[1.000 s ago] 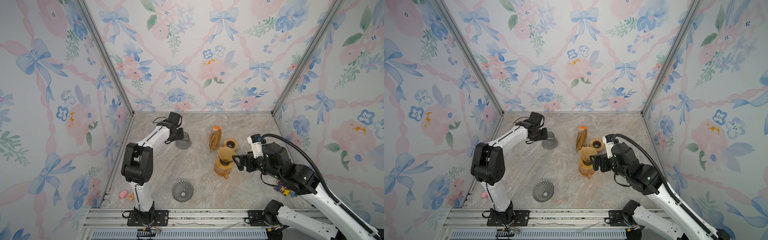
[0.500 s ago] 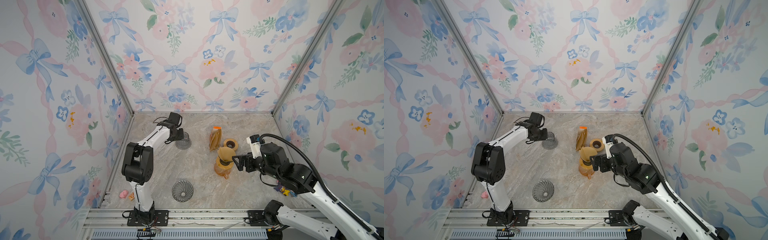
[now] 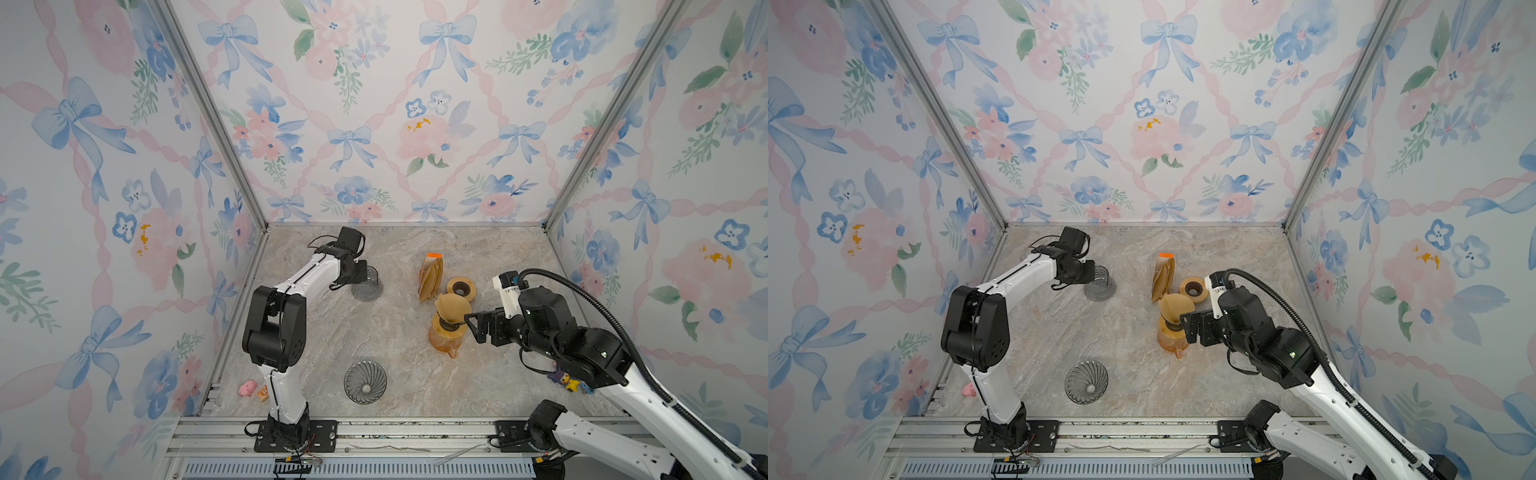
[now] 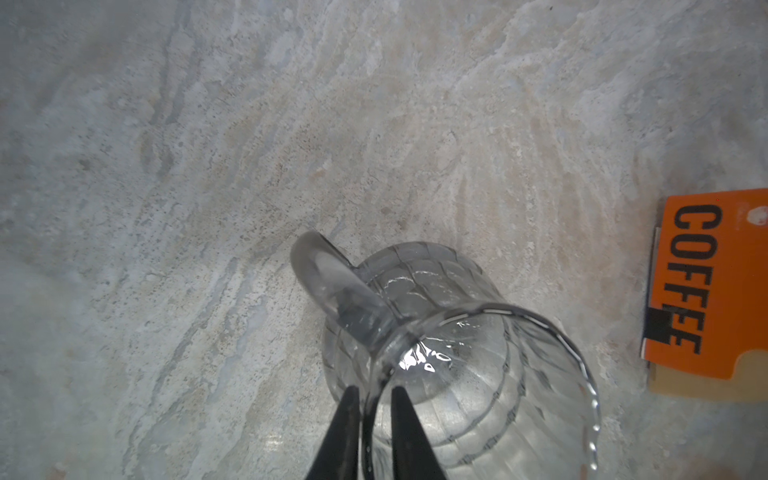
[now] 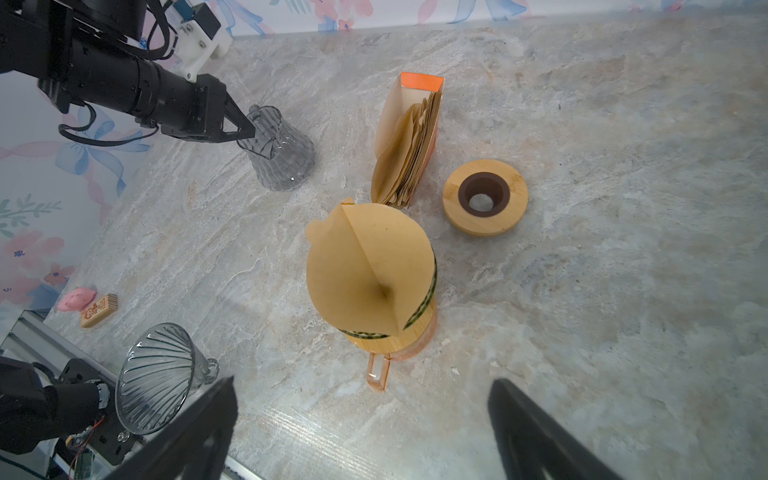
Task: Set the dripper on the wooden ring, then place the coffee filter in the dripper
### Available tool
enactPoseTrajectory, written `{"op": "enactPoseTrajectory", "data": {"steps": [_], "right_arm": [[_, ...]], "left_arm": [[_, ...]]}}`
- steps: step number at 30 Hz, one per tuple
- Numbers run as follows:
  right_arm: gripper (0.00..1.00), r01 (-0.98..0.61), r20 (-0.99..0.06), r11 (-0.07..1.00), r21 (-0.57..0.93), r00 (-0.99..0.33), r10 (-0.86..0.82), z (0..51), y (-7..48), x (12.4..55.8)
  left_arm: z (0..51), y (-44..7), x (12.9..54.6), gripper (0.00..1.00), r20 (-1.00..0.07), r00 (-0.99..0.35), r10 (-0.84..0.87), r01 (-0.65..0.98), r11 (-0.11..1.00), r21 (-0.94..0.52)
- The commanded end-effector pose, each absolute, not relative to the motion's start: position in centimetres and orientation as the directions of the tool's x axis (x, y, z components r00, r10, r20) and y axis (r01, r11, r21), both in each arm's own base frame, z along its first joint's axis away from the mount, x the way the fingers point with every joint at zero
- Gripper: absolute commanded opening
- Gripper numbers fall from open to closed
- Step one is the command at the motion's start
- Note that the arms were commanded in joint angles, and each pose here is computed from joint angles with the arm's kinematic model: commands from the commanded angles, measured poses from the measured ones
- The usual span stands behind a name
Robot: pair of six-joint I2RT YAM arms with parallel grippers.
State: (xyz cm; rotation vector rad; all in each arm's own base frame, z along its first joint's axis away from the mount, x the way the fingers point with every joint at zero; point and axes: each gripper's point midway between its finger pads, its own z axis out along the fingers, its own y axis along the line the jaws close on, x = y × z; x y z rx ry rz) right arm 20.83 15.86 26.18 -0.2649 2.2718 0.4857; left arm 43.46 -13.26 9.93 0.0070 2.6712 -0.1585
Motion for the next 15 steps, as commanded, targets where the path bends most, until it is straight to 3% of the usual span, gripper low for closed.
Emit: {"op": "enactPoseTrajectory", "data": {"steps": [1, 15], "right_arm": [[0.96, -0.326, -0.725, 0.910, 0.255, -0.688, -0.043, 25.5, 15.6, 20.5], [0.96, -0.316, -0.706, 0.918, 0.238, -0.705, -0.060, 24.3, 15.4, 20.4]], "left_arm": [[10.9, -13.6, 42.2, 0.16, -0.459, -0.888, 0.039, 0.086, 0.993, -0.082], [10.8, -17.5, 38.0, 0.11, -0.439, -0.881, 0.179, 0.233, 0.970, -0.071]]}}
